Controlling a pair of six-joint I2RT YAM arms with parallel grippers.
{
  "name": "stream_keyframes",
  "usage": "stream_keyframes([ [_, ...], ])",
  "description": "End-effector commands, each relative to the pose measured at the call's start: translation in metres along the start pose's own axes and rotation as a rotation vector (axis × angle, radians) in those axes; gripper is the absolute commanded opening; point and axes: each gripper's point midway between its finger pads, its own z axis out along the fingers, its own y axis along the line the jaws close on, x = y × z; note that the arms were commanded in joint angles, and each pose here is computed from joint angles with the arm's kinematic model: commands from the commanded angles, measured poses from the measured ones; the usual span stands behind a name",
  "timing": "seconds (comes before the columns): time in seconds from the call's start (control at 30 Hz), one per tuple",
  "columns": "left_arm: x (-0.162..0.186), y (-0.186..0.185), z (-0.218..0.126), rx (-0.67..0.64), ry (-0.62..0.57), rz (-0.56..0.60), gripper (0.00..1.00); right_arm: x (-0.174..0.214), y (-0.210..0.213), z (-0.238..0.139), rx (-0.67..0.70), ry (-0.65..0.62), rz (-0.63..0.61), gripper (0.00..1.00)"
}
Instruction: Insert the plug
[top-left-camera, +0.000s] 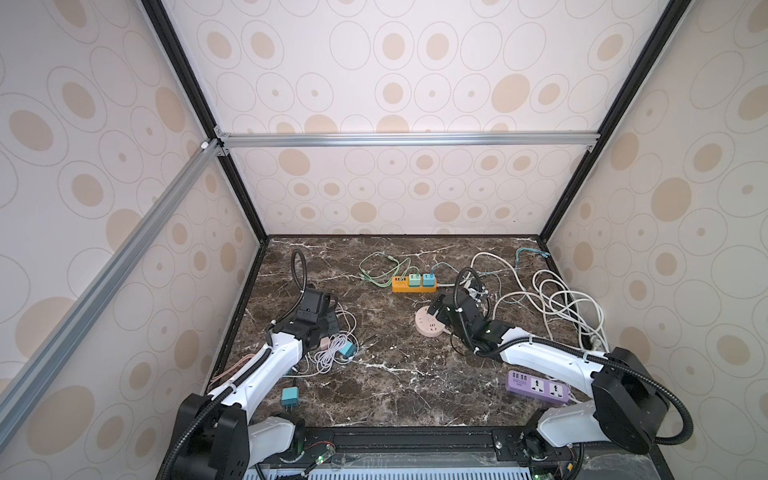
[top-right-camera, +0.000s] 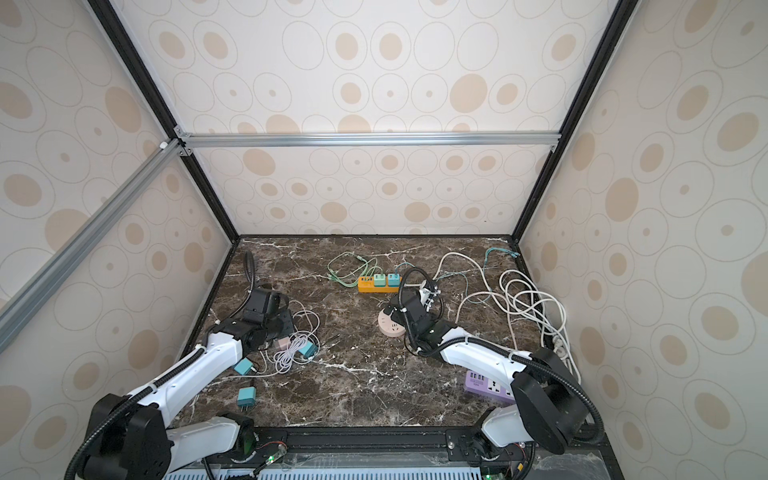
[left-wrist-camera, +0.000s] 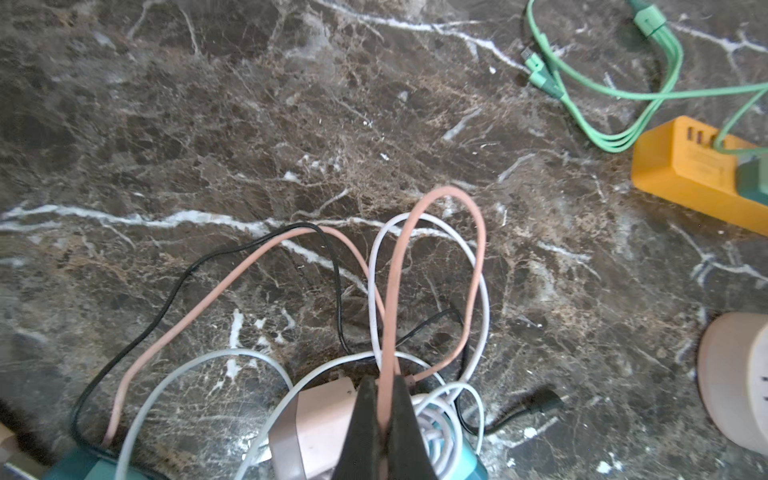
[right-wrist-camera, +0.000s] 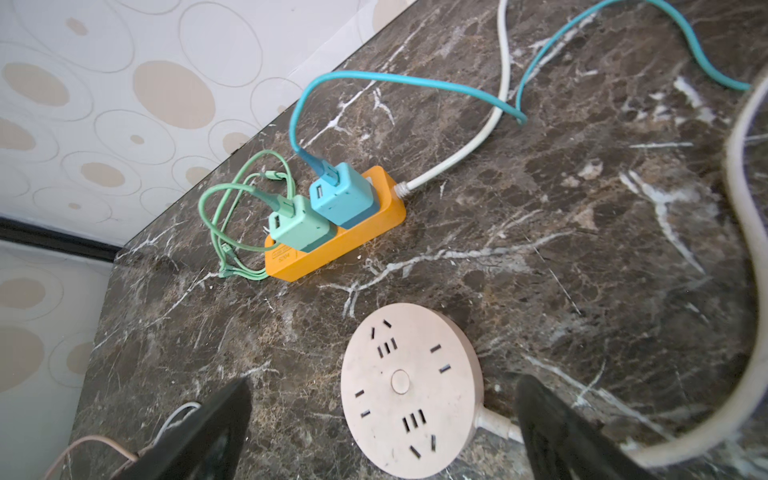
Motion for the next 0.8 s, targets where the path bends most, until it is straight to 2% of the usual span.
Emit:
stream_keyframes([
  [0.0, -0.052, -0.027, -0.046, 0.109, -0.119, 0.015, 0.0, -0.009, 0.031, -0.005, -0.133, -0.029, -0.112, 1.0],
  [0.17, -0.11, -0.059, -0.115, 0.26, -0.283, 0.026, 0.0, -0.008, 0.068, -0.006, -0.282, -0.021, -0.262, 1.0],
  [0.3, -0.142, -0.083, -0.161, 0.384, -0.371, 0.048, 0.0, -0.002, 0.105, -0.01, -0.444, -0.001, -0.411, 0.99],
  [0.47, -0.168, -0.116, -0.214, 0.58, -0.452, 0.071, 0.0, 0.021, 0.148, -0.019, -0.681, 0.078, -0.544, 0.98],
  [0.6, -0.185, -0.135, -0.256, 0.702, -0.515, 0.105, 0.0, 0.04, 0.171, -0.023, -0.83, 0.144, -0.575, 0.95],
  [0.67, -0.19, -0.139, -0.271, 0.741, -0.543, 0.108, 0.0, 0.048, 0.181, -0.026, -0.896, 0.164, -0.587, 0.94],
  [0.77, -0.19, -0.143, -0.271, 0.77, -0.532, 0.098, 0.0, 0.059, 0.19, -0.029, -0.97, 0.169, -0.615, 0.91],
])
